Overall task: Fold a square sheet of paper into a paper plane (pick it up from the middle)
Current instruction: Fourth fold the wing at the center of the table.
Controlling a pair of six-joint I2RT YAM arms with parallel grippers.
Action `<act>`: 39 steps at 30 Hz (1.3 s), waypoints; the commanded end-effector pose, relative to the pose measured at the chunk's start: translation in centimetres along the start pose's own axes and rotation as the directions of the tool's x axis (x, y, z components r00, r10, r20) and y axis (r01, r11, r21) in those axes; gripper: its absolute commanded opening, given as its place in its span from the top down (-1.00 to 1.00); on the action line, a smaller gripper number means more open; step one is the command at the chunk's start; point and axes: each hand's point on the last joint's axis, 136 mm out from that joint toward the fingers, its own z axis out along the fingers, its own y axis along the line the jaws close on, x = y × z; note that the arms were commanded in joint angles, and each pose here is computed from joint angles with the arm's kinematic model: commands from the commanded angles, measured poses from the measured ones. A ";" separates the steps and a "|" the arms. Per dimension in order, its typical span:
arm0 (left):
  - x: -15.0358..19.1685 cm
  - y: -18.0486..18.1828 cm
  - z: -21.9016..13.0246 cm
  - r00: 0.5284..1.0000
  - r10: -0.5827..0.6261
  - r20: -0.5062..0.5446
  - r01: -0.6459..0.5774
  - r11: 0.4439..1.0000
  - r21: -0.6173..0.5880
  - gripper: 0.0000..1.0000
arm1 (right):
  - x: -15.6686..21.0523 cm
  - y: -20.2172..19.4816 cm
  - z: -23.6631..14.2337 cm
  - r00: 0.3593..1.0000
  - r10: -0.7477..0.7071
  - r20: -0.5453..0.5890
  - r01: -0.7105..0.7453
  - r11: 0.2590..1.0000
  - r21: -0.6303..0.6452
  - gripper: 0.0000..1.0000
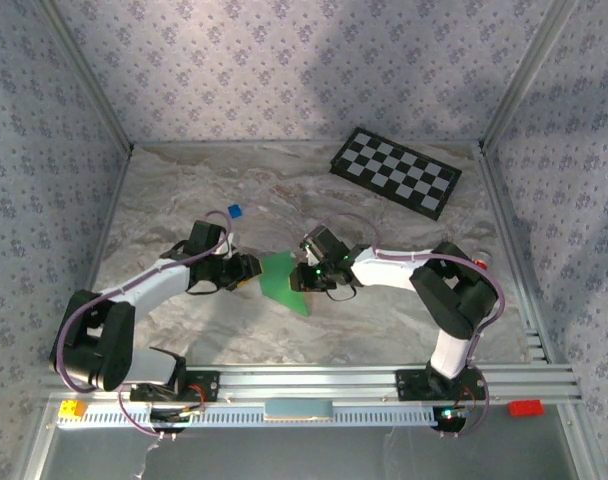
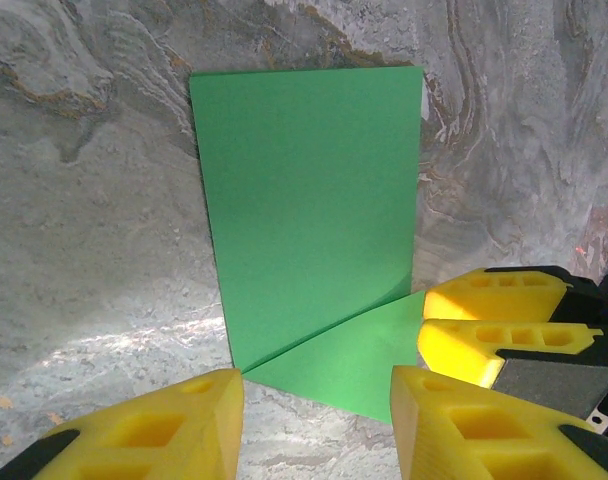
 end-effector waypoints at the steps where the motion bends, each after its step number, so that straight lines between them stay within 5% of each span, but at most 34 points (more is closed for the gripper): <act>1: -0.1 -0.2 0.0 1.000 0.004 -0.025 -0.004 1.000 0.006 0.15 | 0.0 -0.3 0.1 1.000 -0.002 -0.023 0.002 1.000 0.004 0.38; 8: -0.1 -0.5 0.3 0.999 -0.003 -0.048 0.003 1.000 0.017 0.15 | 0.1 -0.1 0.5 1.000 0.003 -0.031 -0.004 1.000 -0.021 0.52; 16: -0.1 -0.6 0.4 0.998 -0.001 -0.058 0.002 1.000 0.015 0.17 | -0.3 0.4 -0.7 1.000 -0.009 0.009 0.010 0.999 -0.045 0.91; 39: -1.2 -1.4 2.2 0.988 -0.075 -0.135 0.085 0.994 0.068 -0.02 | -1.0 2.0 -3.0 0.994 0.003 0.106 0.021 0.976 -0.218 1.00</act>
